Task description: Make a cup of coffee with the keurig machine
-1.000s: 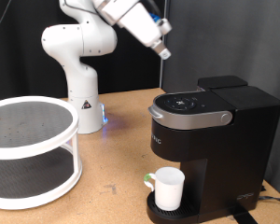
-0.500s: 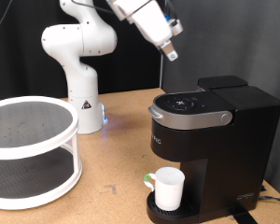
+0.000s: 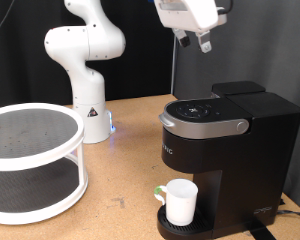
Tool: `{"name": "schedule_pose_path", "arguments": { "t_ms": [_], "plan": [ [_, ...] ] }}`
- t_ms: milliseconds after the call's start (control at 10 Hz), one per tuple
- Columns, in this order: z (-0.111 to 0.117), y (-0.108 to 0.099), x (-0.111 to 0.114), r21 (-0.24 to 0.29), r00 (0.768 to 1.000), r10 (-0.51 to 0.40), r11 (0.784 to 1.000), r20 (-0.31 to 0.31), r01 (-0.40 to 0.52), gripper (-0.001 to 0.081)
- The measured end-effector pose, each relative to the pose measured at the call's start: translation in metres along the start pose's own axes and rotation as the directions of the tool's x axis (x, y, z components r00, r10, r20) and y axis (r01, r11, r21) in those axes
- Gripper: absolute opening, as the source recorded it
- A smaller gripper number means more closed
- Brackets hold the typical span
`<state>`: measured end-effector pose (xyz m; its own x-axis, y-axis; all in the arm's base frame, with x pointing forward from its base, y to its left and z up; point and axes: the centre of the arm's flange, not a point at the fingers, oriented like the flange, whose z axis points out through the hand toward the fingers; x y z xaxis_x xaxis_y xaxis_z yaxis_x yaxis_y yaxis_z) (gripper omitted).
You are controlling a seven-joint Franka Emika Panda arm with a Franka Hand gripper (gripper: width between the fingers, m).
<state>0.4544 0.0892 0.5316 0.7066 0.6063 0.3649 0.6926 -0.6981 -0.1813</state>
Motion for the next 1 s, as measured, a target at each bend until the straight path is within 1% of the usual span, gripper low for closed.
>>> {"name": "schedule_pose_path", "arguments": {
  "t_ms": [100, 200, 300, 400, 500, 800, 1000],
  "plan": [
    [-0.001, 0.004, 0.008, 0.011, 0.999, -0.009, 1.000, 0.047, 0.009, 0.0802],
    [-0.001, 0.010, 0.016, 0.000, 0.997, -0.013, 1.000, 0.077, 0.013, 0.0802],
    [-0.001, 0.017, 0.024, -0.037, 0.996, 0.003, 0.999, 0.085, 0.000, 0.0802],
    [0.002, 0.024, 0.030, -0.070, 0.996, 0.011, 0.998, 0.085, -0.005, 0.0802],
    [0.007, 0.030, 0.034, -0.088, 0.996, 0.007, 0.996, 0.086, 0.000, 0.0802],
    [0.021, 0.041, 0.037, -0.115, 0.997, 0.003, 0.993, 0.072, 0.005, 0.0802],
    [0.035, 0.045, 0.033, -0.120, 0.997, -0.010, 0.993, 0.077, 0.019, 0.0802]
  ]
}}
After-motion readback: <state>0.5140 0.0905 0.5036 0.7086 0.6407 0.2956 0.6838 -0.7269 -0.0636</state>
